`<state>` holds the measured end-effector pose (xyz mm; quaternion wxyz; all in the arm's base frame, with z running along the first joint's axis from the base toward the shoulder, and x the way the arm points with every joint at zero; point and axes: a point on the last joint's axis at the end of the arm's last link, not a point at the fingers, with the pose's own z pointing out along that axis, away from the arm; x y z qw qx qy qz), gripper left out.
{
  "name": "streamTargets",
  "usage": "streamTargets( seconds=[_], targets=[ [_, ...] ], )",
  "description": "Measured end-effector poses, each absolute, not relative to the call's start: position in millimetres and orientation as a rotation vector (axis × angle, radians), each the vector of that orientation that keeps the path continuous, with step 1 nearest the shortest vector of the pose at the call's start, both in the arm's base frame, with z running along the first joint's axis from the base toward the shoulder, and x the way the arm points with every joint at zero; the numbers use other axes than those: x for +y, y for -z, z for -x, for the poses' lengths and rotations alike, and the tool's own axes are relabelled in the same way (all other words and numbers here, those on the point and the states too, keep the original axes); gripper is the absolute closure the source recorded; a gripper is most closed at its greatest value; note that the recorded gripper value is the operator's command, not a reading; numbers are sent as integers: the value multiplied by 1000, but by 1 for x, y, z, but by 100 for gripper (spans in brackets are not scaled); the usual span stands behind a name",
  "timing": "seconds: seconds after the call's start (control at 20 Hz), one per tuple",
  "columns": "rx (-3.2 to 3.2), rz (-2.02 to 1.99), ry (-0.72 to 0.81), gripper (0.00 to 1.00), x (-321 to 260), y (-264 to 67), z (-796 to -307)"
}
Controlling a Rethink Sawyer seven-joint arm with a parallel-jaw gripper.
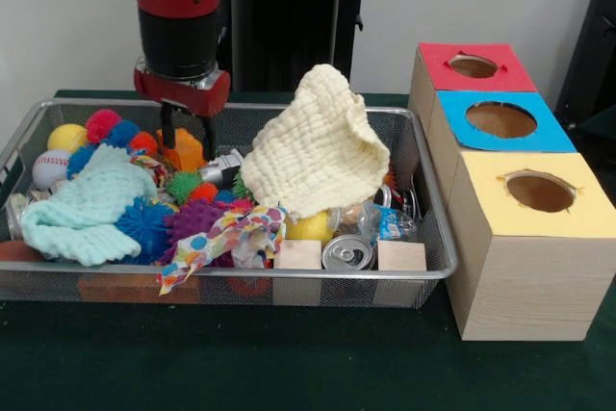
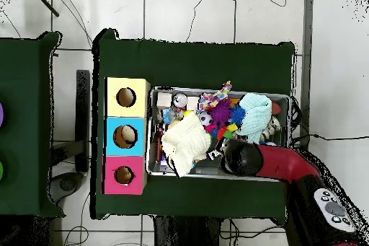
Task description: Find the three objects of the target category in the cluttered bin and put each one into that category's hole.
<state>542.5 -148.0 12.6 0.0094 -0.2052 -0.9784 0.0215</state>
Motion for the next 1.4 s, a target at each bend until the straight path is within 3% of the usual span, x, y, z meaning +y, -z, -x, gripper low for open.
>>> streamTargets(
  seconds=[0.8, 1.4],
  targets=[
    [-3219, 456, 34, 0, -189, 19, -615],
    [-3200, 259, 69, 0, -197, 21, -629]
  ],
)
